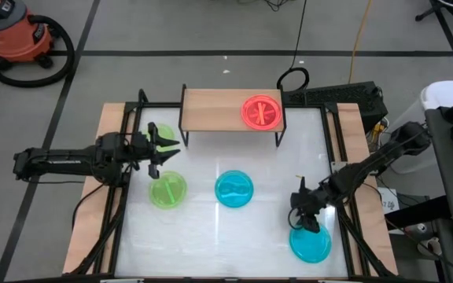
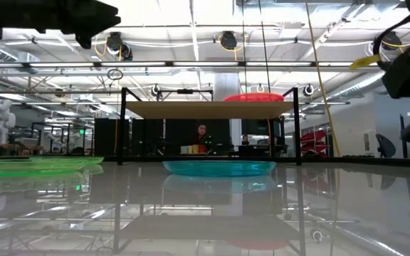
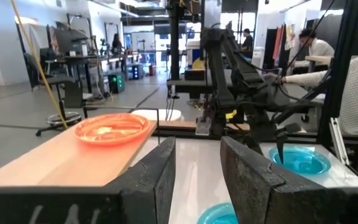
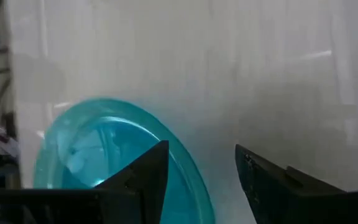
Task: Place and stack plates onto a shelf
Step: Put the bottom blue plate on the shelf
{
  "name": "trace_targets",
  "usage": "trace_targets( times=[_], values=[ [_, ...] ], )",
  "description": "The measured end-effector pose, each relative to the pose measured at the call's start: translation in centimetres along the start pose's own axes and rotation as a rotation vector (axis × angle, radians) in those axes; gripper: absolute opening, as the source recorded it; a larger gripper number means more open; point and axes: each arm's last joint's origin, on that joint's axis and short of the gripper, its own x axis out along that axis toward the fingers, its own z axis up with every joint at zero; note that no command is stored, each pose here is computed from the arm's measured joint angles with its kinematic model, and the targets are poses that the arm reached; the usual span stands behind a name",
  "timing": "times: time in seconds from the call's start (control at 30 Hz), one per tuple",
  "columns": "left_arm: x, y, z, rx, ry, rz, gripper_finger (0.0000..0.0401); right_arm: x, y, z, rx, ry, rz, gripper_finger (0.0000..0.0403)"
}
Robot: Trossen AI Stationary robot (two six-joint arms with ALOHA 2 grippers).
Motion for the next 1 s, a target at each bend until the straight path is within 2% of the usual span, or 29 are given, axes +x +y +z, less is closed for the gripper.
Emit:
trace_targets(
  times=[0.33,0.47,0.7,0.87,1.0],
  values=[
    [0.1,0.0,-0.1,-0.003,0.004,0.000,0.0133,1.0,0.2,-0.6,-0.005,0.055,-0.027,0.0155],
    [0.1,0.0,-0.1,-0.014,0.004,0.001,0.0133,1.0,0.2,-0.6,-0.007,0.058,-0.028,0.0114],
    [0.1,0.0,-0.1,-0.023,0.004,0.002,0.0133,1.0,0.2,-0.7,-0.039,0.078,-0.013,0.0014],
    [0.1,0.0,-0.1,-0.048,0.004,0.003,0.0133,0.4,0.6,-0.1,-0.051,0.049,0.010,0.0009],
    [0.3,0.0,-0.2,-0.059,0.017,0.002,0.0133,-0.9,1.7,1.5,-0.122,-0.040,0.064,0.0001]
  ],
)
